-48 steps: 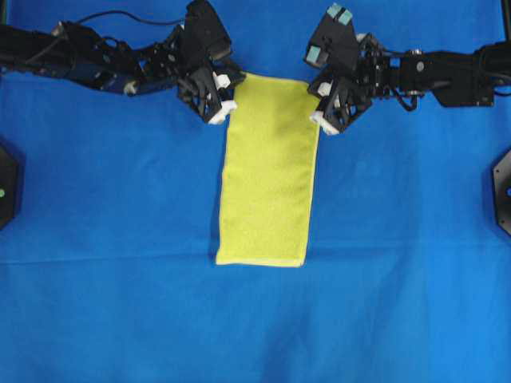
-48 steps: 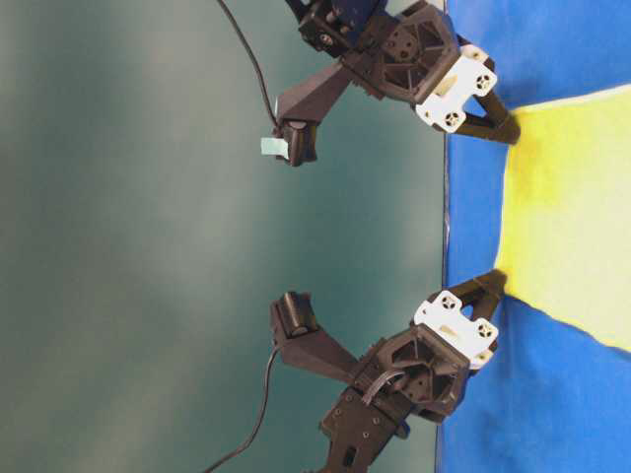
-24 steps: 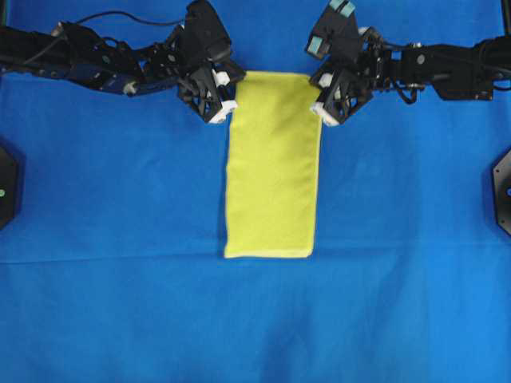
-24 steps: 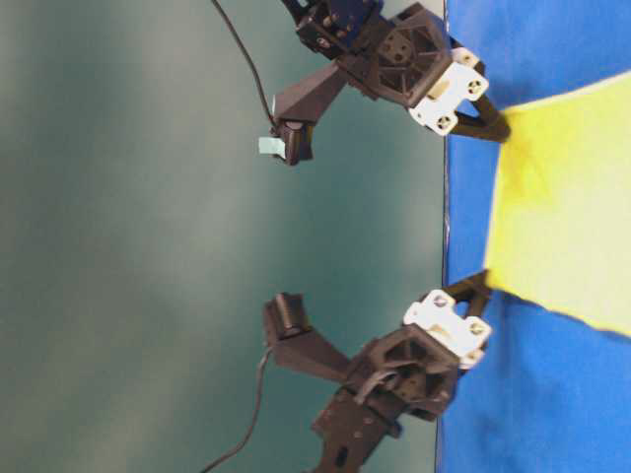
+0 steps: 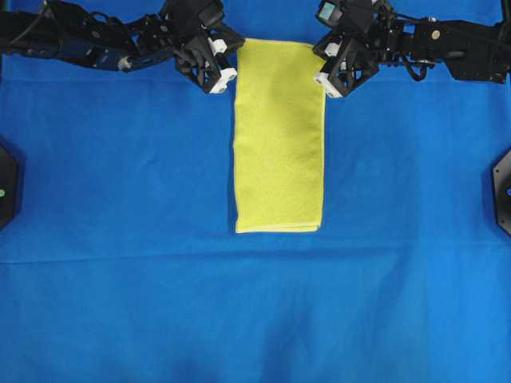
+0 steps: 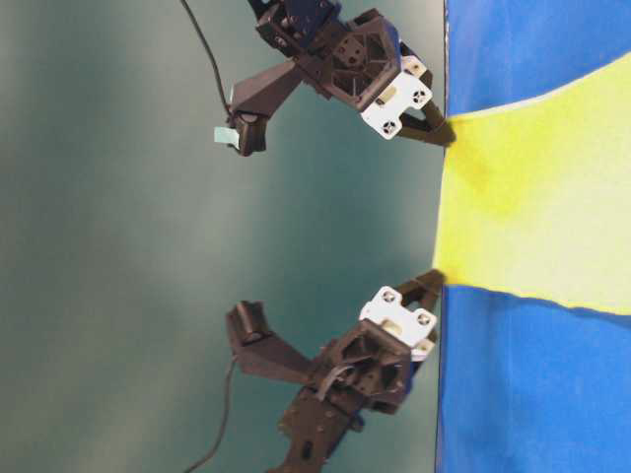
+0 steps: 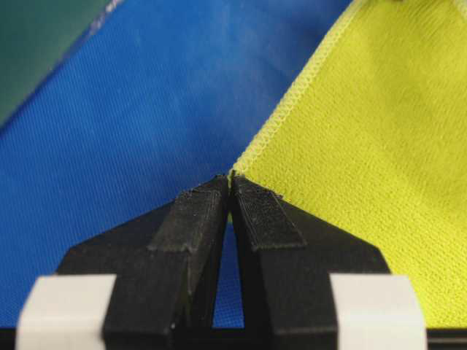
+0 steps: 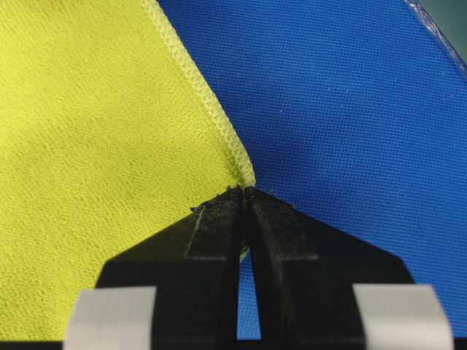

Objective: Fold the yellow towel.
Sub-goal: 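Fold the far half of the strip over toward the near end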

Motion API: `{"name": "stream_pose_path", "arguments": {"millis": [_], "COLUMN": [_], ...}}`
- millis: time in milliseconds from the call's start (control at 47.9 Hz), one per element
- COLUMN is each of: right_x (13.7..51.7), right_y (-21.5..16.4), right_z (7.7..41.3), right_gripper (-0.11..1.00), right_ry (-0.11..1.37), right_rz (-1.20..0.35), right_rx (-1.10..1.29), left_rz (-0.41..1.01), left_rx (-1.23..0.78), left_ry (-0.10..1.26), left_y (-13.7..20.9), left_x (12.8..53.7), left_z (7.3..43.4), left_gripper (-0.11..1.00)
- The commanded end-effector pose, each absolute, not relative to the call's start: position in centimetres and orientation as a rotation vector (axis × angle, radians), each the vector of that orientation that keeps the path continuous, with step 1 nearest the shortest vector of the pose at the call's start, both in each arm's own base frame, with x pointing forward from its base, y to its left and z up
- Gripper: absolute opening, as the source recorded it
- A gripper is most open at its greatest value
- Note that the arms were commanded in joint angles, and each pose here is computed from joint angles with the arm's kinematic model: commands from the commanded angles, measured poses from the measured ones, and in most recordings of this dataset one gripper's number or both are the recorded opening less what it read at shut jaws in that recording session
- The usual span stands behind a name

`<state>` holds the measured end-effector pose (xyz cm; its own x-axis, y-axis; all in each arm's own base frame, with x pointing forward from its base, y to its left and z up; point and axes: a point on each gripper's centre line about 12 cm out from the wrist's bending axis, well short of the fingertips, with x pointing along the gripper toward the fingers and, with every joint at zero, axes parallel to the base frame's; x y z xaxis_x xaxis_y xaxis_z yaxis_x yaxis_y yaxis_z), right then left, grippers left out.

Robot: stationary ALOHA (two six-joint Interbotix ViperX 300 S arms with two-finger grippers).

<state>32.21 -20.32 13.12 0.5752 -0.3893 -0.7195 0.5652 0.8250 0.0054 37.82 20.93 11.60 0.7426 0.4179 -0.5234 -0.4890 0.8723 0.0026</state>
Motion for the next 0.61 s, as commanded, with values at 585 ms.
{"name": "stream_pose_path", "arguments": {"millis": [585], "right_x": [31.2], "right_y": [-6.8], "right_z": [19.8], "right_gripper": [0.03], "right_ry": [0.734], "right_rz": [-0.324], "right_rx": [0.176], "left_rz": [0.167], "left_rx": [-0.025], "left_ry": [0.476], "left_y": [6.1], "left_x": [36.0], "left_z": [17.8], "left_gripper": [0.04]}}
